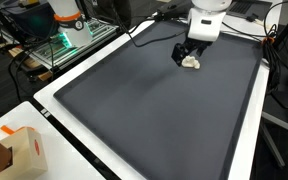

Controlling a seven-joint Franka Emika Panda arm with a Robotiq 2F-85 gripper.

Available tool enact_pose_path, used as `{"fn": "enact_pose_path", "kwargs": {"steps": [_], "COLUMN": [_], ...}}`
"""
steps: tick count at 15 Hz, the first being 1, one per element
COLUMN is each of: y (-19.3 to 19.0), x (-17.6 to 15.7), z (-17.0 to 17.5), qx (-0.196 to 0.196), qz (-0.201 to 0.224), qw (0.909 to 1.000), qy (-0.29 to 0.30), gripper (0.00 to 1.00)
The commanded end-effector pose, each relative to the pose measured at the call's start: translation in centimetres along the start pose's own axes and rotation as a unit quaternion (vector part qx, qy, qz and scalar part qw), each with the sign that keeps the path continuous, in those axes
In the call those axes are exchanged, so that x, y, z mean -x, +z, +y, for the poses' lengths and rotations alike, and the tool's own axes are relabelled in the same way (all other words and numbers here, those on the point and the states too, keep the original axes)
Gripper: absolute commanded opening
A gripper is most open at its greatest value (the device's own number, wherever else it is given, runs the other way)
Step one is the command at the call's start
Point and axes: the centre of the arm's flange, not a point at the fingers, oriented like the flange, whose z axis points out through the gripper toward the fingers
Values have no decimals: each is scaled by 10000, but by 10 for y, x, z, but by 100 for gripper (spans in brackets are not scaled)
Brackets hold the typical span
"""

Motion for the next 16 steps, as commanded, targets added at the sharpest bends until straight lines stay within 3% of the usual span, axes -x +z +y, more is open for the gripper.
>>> {"fn": "enact_pose_path", "kwargs": {"steps": [1,4,7,10,13,16], "y": [17,30,43,53,63,74], "x": [10,11,10,10,9,8], "z": [35,56,71,83,92,98], "qx": [-597,-1097,-1598,-2128,-2701,-3027], "qz": [-377,-663,-912,-1084,-1215,-1284], "qw": [9950,9836,9655,9412,9101,8919], "qy": [713,1266,1841,2389,2898,3104], "gripper": [100,100,100,100,100,100]}}
